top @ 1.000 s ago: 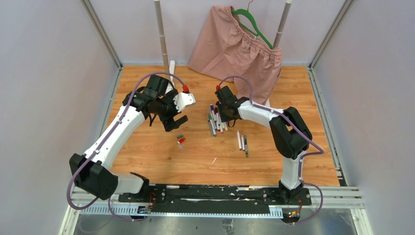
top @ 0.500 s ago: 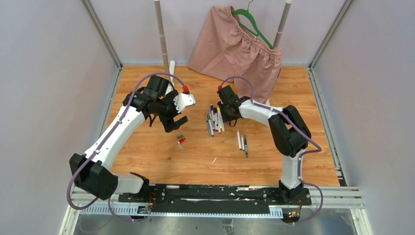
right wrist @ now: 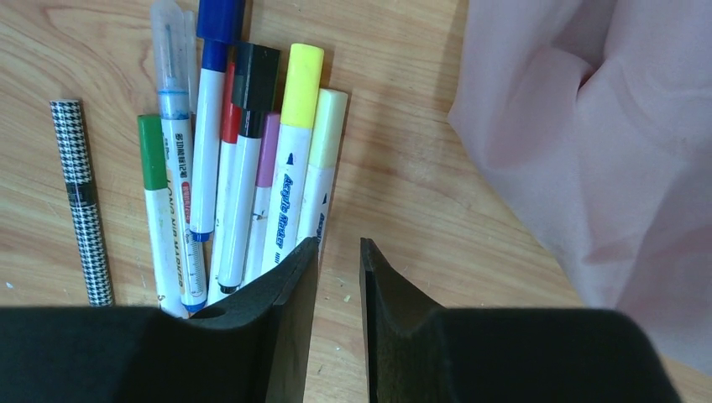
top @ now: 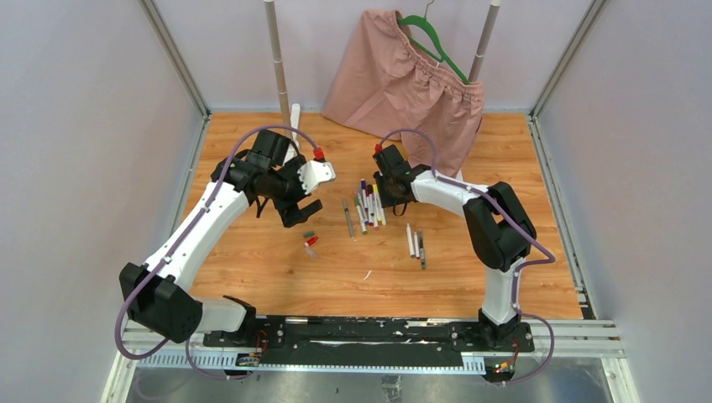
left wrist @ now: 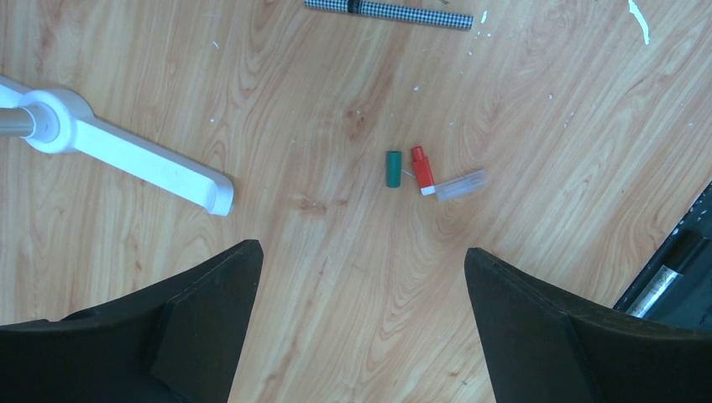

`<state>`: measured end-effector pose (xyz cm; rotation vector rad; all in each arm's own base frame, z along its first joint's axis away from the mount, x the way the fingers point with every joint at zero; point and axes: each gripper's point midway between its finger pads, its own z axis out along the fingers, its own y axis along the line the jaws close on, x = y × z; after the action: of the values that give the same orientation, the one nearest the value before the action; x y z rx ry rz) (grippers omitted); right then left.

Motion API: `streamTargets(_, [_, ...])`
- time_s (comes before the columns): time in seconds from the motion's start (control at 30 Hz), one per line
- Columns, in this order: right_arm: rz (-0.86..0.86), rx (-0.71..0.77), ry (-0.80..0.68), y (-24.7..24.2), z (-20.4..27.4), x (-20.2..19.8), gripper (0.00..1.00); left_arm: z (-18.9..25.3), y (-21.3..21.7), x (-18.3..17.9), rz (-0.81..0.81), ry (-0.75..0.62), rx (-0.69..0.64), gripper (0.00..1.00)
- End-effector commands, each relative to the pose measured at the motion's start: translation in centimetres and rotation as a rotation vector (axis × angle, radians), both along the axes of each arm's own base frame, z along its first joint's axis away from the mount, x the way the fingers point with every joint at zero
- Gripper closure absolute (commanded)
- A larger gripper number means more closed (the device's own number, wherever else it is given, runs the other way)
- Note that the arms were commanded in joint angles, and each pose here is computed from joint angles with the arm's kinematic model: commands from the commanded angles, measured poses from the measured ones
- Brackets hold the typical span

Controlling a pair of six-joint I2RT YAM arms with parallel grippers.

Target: Open the pen caps

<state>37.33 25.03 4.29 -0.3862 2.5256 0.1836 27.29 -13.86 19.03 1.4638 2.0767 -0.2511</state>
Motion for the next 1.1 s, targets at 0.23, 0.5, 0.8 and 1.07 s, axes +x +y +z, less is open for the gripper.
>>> streamTargets(0.23, [-0.016, 0.026, 0.047, 0.3, -0.8, -0.3, 0.71, -0.5, 0.6, -0.6, -0.005, 0.009, 0.015, 0.04])
streamTargets(0.5, [-0.016, 0.021, 0.056, 0.3, -1.3, -0.6, 0.70, -0.8, 0.8, -0.8, -0.010, 0.010, 0.025, 0.04])
streamTargets(0.8, [-0.045, -0.065, 0.090, -1.4, -4.3, -1.8, 0.70, -0.6, 0.8, -0.8, -0.015, 0.000, 0.023, 0.04])
streamTargets(1.07, [-0.055, -0.102, 0.034, -2.7, -2.9, -1.7, 0.85, -0.5, 0.7, -0.8, -0.026, -0.003, 0.017, 0.04])
